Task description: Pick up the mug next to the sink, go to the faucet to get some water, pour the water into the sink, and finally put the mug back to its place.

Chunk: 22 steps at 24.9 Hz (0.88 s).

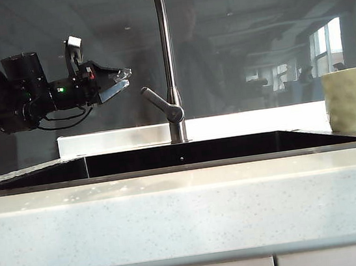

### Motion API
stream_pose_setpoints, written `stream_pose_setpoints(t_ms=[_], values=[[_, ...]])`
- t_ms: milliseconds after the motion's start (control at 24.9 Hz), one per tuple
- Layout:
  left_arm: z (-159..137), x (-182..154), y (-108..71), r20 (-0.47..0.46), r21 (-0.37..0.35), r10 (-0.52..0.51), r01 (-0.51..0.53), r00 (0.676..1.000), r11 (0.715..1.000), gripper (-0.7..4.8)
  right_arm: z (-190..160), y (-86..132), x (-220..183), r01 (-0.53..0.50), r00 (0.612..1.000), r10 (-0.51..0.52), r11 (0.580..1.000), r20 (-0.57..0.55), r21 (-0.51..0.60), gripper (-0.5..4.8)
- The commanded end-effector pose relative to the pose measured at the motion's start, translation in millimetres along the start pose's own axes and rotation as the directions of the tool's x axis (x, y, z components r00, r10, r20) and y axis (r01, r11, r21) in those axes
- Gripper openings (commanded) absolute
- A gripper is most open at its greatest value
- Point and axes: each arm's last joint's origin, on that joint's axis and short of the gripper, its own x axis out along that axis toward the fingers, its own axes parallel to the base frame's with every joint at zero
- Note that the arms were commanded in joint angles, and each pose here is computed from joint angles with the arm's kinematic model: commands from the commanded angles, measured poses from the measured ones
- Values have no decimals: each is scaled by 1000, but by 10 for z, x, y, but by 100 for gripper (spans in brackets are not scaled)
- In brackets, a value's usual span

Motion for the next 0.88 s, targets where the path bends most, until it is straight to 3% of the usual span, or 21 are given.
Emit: stream_pose_setpoints(t_ms=[40,80,201,361,482,682,803,883], values=[[91,-31,-23,6,-17,-27,27,1000,999,24,62,40,-96,-34,998,32,999,46,34,122],[104,-35,-32,11,-13,-33,33,999,999,-2,82,52,-135,-45,997,43,998,59,36,121],[185,-73,-65,47,-33,-42,43,998,998,-5,162,111,-213,-83,992,78,996,103,45,103],[379,-209,-119,149,-53,-26,34,988,998,-3,279,184,-286,-132,979,121,990,166,56,-9],[660,-356,-225,220,-33,-7,14,976,999,-1,389,240,-366,-192,962,165,975,218,111,-8],[1104,-453,-600,231,55,28,-41,973,998,-1,438,309,-464,-328,934,309,941,180,87,-9],[1237,-501,-829,240,96,107,-134,965,986,-1,470,331,-510,-362,922,343,928,182,84,-9],[1303,-550,-1005,253,101,214,-246,944,964,-1,503,343,-543,-374,915,352,924,197,84,-9]])
